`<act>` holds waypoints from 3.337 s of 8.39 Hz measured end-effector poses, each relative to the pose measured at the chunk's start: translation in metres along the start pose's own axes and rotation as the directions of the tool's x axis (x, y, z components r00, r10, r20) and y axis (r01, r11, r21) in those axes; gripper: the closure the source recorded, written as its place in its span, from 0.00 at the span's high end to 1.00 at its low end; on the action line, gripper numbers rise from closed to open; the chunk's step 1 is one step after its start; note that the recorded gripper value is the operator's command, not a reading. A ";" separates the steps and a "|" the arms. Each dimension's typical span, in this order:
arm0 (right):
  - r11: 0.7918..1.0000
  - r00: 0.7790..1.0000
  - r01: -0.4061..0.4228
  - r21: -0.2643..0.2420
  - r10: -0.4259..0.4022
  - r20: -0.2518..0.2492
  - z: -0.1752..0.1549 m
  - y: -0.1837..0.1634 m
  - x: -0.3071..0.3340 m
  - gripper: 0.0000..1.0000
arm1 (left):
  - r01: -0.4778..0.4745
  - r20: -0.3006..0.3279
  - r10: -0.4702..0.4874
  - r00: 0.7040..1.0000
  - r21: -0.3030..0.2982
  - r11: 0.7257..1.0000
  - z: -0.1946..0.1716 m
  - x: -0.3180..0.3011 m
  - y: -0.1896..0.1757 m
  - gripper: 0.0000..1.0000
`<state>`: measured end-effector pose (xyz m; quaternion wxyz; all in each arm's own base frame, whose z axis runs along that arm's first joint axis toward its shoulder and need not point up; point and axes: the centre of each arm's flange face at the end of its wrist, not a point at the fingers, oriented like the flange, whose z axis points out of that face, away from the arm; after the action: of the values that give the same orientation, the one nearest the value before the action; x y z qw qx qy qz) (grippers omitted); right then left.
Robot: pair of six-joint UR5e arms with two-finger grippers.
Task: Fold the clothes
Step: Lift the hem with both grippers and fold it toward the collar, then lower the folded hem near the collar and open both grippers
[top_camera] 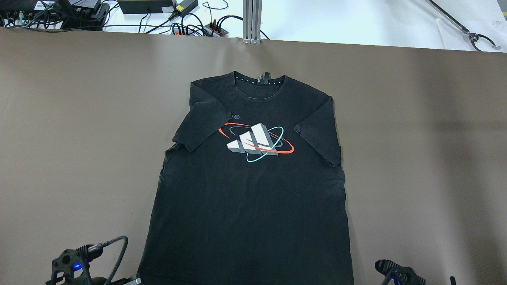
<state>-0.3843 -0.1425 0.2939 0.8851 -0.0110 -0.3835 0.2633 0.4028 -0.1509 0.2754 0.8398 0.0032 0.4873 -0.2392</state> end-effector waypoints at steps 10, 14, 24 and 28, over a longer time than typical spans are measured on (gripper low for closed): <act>0.988 0.988 0.141 0.054 -0.137 -0.076 -0.014 -0.300 -0.121 0.00 | -0.123 -0.070 0.130 0.989 0.096 0.988 -0.017 0.117 -0.254 0.00; 0.981 0.984 0.153 0.122 -0.140 -0.108 -0.018 -0.386 -0.155 0.00 | -0.100 -0.063 0.109 0.992 0.133 0.986 -0.026 0.127 -0.318 0.00; 0.965 0.979 0.194 0.178 -0.180 -0.091 0.082 -0.493 -0.227 0.00 | -0.106 -0.024 0.113 0.993 0.193 0.976 0.108 0.189 -0.470 0.18; 0.961 0.983 0.179 0.211 -0.166 -0.078 0.094 -0.503 -0.238 0.60 | -0.094 -0.021 0.100 0.995 0.215 0.972 0.116 0.187 -0.492 0.69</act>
<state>-0.3533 -0.7056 0.3111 0.9117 0.1114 -0.3252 0.2251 0.3744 -0.6889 0.2951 0.8375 0.1212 0.4711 -0.2488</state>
